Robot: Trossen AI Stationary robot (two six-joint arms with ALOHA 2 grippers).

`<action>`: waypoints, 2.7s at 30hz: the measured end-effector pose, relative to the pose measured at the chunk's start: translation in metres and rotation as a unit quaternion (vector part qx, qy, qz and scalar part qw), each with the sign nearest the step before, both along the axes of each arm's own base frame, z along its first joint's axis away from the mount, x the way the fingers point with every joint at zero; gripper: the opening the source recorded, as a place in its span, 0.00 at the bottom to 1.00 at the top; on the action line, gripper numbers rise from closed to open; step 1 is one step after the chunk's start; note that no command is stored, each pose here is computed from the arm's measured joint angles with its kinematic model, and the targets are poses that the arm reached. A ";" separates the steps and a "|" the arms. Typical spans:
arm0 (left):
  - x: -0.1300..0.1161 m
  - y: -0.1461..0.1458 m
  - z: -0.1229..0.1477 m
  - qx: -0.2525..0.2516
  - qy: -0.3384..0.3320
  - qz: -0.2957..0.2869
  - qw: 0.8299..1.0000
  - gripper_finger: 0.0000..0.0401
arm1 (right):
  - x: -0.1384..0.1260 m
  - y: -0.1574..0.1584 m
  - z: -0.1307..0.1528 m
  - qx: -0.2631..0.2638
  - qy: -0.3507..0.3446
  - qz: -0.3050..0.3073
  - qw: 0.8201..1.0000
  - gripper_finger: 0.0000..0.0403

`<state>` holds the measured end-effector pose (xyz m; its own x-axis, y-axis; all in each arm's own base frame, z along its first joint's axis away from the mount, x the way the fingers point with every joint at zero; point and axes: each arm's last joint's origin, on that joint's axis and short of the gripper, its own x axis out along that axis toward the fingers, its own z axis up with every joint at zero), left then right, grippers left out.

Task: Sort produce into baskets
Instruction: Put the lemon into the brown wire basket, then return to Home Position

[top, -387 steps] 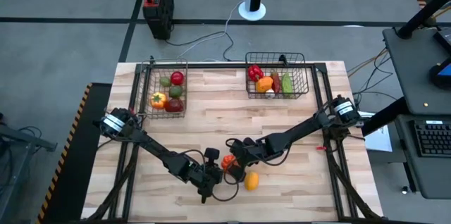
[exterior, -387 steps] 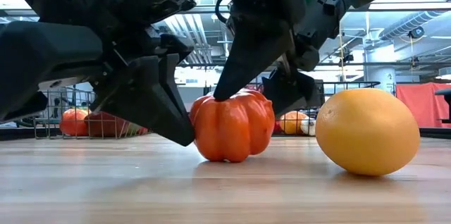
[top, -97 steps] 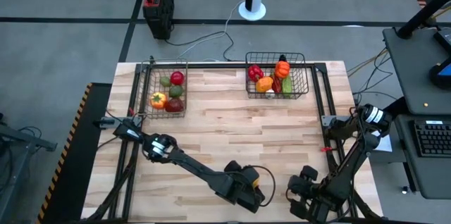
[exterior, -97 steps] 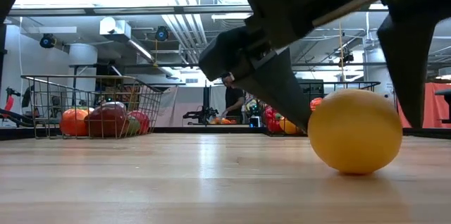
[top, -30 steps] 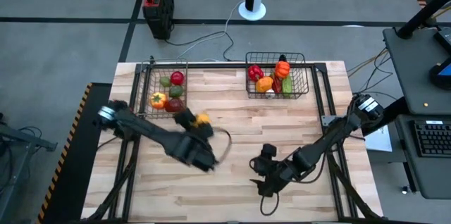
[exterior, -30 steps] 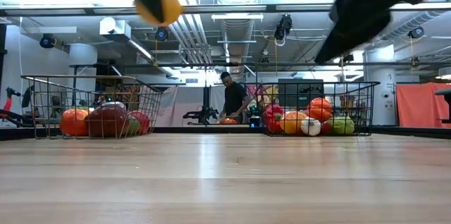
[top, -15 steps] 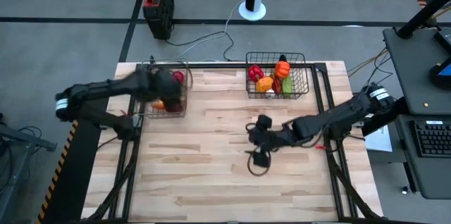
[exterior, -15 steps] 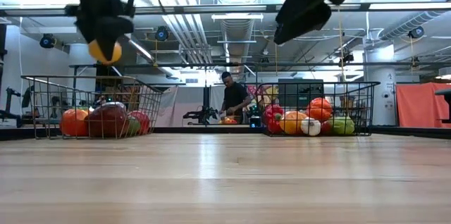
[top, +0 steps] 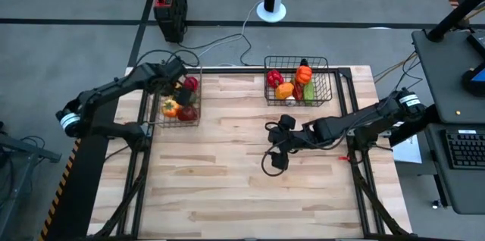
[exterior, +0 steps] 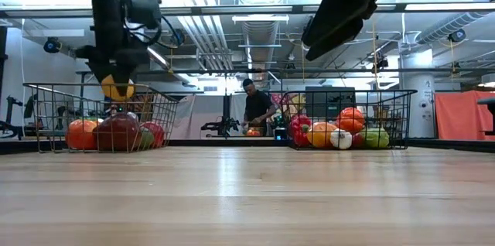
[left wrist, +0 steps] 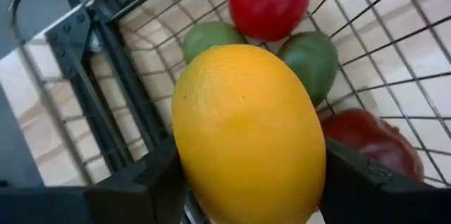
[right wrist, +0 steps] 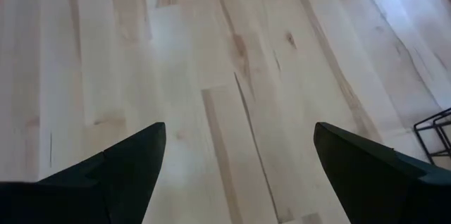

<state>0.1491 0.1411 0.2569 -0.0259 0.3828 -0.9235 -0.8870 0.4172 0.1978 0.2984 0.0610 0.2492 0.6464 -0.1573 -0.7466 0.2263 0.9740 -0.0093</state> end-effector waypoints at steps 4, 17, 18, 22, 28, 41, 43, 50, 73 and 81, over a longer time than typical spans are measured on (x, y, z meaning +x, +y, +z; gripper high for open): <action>0.006 0.008 -0.010 0.006 0.034 -0.004 0.999 0.56 | 0.000 0.000 0.000 0.002 -0.001 -0.002 1.000 0.87; 0.017 0.024 -0.036 0.029 0.142 0.011 0.989 0.67 | 0.000 0.000 0.000 0.003 -0.001 -0.004 1.000 0.87; 0.017 0.024 -0.036 0.029 0.142 0.011 0.989 0.68 | 0.000 0.000 0.000 0.003 -0.001 -0.004 1.000 0.87; 0.017 0.024 -0.035 0.033 0.142 0.014 0.989 0.71 | 0.000 0.000 0.000 0.003 -0.001 -0.004 1.000 0.87; 0.014 0.022 -0.029 0.061 0.148 0.026 0.987 0.74 | 0.000 0.000 0.000 0.001 0.000 -0.002 1.000 0.87; 0.055 -0.088 0.015 0.154 -0.047 -0.178 0.971 0.75 | 0.005 -0.001 -0.013 -0.042 -0.074 0.046 0.995 0.87; 0.063 -0.115 0.022 0.174 -0.085 -0.252 0.948 0.75 | 0.006 -0.004 -0.017 -0.060 -0.103 0.053 0.992 0.87; 0.071 -0.199 0.036 0.181 -0.224 -0.399 0.871 0.75 | 0.003 -0.011 -0.023 -0.107 -0.128 -0.020 0.986 0.87; 0.053 -0.183 0.020 0.255 -0.423 -0.455 0.741 0.75 | -0.045 -0.032 -0.034 -0.085 -0.319 0.098 0.939 0.87; 0.009 -0.162 -0.004 0.284 -0.493 -0.420 0.707 0.75 | -0.087 -0.038 -0.032 -0.081 -0.362 0.093 0.924 0.87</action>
<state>0.1583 -0.0208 0.2527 0.9802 0.1964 -0.0241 -0.1963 0.9805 0.0033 0.2118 0.0234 0.2174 0.9944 -0.0645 -0.0840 0.0587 0.9958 -0.0698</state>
